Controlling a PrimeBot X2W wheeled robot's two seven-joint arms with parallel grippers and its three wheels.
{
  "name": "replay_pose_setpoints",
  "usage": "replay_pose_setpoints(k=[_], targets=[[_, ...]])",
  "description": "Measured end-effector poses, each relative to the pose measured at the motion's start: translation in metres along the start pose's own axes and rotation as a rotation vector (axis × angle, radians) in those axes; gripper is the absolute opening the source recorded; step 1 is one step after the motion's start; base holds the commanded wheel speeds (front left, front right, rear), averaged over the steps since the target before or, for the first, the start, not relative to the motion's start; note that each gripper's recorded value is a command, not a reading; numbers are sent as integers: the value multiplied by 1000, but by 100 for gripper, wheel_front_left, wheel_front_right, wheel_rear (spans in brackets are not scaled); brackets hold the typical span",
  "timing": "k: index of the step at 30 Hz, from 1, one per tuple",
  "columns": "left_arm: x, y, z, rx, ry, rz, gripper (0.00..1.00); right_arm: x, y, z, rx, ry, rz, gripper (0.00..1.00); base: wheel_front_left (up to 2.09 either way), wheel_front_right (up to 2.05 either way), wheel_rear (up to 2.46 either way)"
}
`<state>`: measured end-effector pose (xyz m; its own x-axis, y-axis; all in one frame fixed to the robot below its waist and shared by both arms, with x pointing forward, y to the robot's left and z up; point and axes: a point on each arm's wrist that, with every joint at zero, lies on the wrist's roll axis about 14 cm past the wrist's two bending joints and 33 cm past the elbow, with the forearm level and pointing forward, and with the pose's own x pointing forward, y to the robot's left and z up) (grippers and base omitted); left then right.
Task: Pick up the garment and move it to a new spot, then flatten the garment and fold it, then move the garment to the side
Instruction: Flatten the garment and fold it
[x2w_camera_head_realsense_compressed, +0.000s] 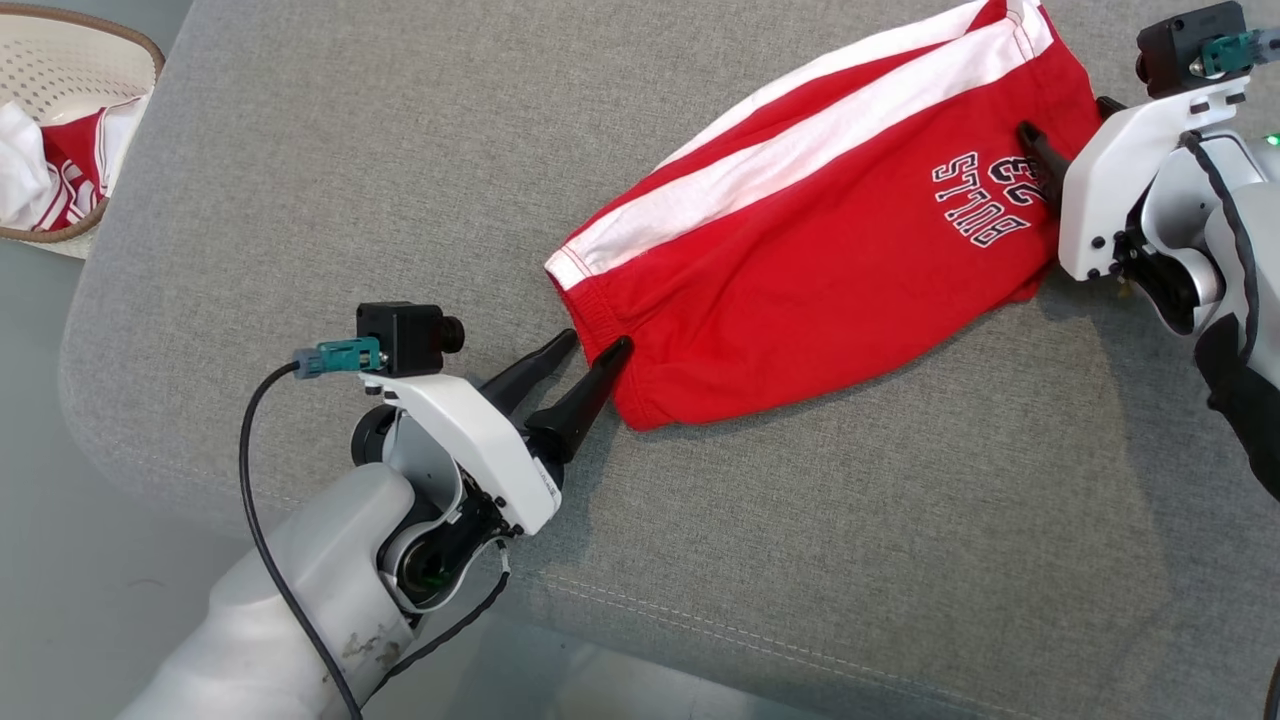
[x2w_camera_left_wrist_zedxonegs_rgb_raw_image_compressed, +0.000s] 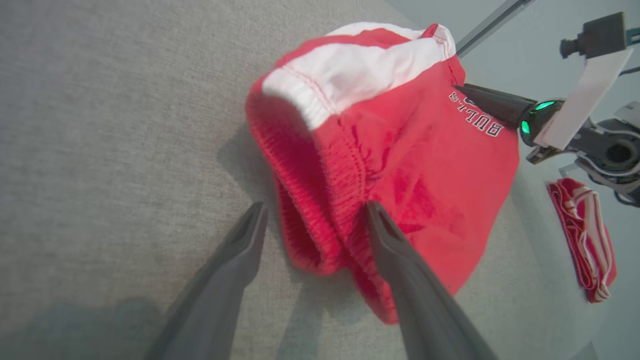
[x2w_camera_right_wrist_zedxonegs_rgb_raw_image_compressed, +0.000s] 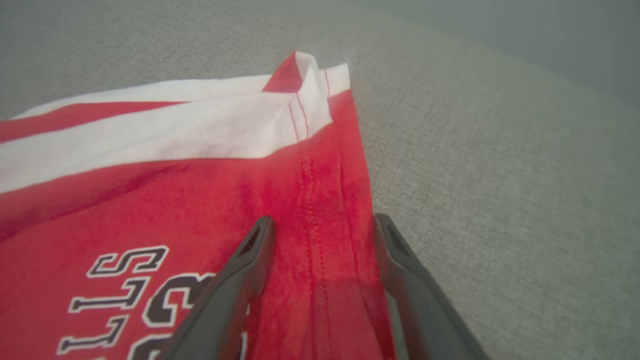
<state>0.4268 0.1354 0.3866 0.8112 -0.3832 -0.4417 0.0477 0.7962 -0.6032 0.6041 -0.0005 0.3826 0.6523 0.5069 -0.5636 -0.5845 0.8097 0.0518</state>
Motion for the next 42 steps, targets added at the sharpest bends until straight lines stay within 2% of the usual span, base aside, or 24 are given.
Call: replay_pose_setpoints(k=[5, 6, 8, 9, 10, 15, 19, 23, 29, 35, 42], targets=[[5, -3, -13, -46, 63, -7, 100, 1, 4, -2, 28, 35, 13, 100, 0, 0, 0], [5, -6, -17, -49, 82, -12, 100, 1, 4, -2, 46, 40, 15, 56, 0, 0, 0], [6, -8, -20, -70, 97, -18, 100, 0, 5, -4, 70, 57, 17, 0, 0, 0, 0], [7, -9, -19, -80, 99, -21, 44, 0, 5, -5, 76, 61, 19, 0, 0, 0, 0], [8, -10, -20, -81, 106, -26, 0, -1, 5, -4, 92, 56, 21, 0, 0, 0, 0], [11, -21, -10, -113, 86, -67, 0, -8, 12, 0, 150, 26, 53, 0, 0, 0, 0], [6, -14, -1, -113, 72, -65, 0, -19, 15, -6, 161, -16, 71, 0, 0, 0, 0], [-4, -6, 0, -120, 67, -55, 0, -34, 18, -2, 185, -97, 93, 0, 0, 0, 0], [-14, -2, 1, -99, 85, -69, 0, -66, 19, -4, 285, -228, 104, 0, 0, 0, 0], [-20, -12, 0, -64, 120, -118, 0, -110, 26, -25, 401, -313, 71, 0, 0, 0, 0], [-22, -17, -9, -42, 176, -147, 0, -162, 42, -64, 516, -286, -34, 0, 0, 0, 0]])
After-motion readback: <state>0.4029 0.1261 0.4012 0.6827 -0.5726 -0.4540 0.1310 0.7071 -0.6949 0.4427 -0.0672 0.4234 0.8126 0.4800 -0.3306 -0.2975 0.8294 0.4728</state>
